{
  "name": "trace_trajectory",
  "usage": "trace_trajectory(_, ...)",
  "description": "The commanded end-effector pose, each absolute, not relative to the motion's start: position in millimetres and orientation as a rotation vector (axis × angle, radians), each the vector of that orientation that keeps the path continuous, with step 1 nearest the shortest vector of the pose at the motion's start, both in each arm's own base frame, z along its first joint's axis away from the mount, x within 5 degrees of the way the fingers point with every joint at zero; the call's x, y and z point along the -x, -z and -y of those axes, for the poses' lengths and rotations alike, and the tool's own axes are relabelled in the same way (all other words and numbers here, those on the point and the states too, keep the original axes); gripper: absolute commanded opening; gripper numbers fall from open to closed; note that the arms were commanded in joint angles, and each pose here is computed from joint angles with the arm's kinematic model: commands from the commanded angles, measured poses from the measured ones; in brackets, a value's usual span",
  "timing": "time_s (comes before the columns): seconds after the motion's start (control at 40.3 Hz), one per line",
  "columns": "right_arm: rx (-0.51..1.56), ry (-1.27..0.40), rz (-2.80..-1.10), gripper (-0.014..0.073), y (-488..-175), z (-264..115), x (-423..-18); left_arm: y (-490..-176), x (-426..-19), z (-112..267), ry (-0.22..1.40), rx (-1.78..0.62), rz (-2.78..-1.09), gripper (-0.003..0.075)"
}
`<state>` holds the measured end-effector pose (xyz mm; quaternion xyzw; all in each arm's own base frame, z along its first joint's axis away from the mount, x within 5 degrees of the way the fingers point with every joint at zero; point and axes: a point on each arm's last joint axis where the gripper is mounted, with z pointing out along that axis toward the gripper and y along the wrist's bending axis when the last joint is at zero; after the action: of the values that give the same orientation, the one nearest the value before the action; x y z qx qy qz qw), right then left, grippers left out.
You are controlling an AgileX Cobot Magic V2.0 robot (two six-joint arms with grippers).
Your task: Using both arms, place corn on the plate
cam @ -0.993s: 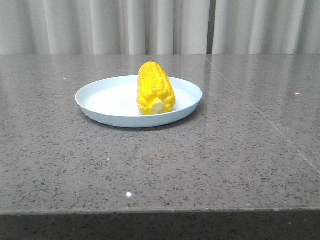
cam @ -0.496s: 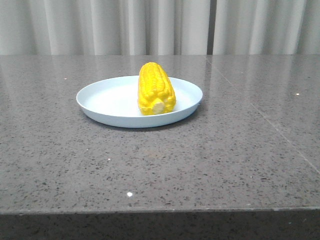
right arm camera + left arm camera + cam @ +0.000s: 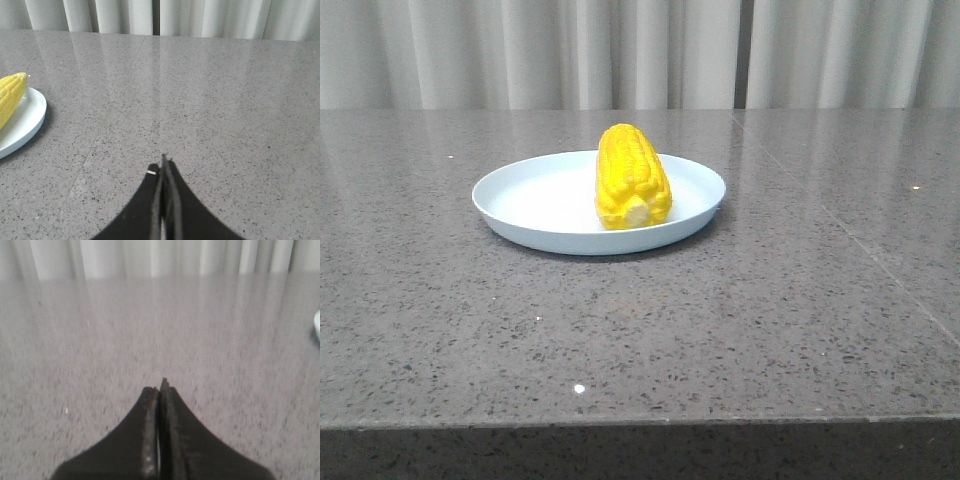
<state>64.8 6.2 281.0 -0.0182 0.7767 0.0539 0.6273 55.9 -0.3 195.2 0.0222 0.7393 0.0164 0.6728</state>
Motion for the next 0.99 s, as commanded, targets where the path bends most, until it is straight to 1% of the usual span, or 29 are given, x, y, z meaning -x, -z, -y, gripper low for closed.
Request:
trace_trajectory(0.0, 0.055, -0.116, -1.684, -0.0069, -296.2, -6.4, -65.7, -202.8, -54.8, 0.3, -0.03, -0.038, -1.563, -0.002)
trace_trajectory(0.869, 0.055, -0.116, -1.685, -0.0069, -296.1, -6.3, -65.7, -202.8, -54.8, 0.3, -0.03, -0.038, -1.563, -0.002)
trace_trajectory(0.968, 0.071, -0.074, -1.673, -0.0069, -290.1, -4.9, -65.8, -202.8, -54.8, 0.3, -0.03, -0.038, -1.563, -0.002)
